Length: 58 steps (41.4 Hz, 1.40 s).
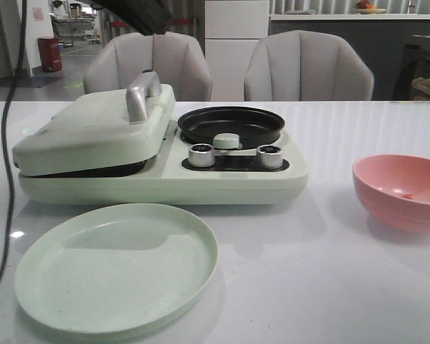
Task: Make breakfast with bread and shrimp
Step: 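Close the press lid over the bread with the left gripper, then move the right gripper toward the pink bowl of shrimp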
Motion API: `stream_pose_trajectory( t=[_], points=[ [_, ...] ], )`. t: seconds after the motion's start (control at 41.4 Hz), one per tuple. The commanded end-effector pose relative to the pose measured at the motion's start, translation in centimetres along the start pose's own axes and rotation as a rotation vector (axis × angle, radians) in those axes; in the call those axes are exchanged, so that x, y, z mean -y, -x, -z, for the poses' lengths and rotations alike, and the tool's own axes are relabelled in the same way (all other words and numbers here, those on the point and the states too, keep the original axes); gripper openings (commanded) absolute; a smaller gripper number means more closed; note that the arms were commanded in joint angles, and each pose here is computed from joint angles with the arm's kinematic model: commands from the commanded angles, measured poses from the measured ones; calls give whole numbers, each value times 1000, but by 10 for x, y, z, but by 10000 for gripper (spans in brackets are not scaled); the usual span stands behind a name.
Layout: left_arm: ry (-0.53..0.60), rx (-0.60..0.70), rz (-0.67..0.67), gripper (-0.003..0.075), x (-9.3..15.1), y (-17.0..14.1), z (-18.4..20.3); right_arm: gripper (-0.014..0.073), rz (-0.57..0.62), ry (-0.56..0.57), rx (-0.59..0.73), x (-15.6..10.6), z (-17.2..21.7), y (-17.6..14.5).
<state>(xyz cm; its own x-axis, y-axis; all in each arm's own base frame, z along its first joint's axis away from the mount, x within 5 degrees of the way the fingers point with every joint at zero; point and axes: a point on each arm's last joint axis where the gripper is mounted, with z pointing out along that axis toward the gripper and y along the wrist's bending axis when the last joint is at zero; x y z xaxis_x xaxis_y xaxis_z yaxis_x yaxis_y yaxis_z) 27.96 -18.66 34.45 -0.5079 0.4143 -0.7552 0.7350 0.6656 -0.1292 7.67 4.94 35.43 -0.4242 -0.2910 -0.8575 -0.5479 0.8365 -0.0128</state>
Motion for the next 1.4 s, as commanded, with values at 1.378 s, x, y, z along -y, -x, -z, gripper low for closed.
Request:
stream_pose_trajectory(
  t=[1.378],
  points=[
    [82,155,-119,104,75,-89,117,444,-5,-44,61,4,4,10]
  ],
)
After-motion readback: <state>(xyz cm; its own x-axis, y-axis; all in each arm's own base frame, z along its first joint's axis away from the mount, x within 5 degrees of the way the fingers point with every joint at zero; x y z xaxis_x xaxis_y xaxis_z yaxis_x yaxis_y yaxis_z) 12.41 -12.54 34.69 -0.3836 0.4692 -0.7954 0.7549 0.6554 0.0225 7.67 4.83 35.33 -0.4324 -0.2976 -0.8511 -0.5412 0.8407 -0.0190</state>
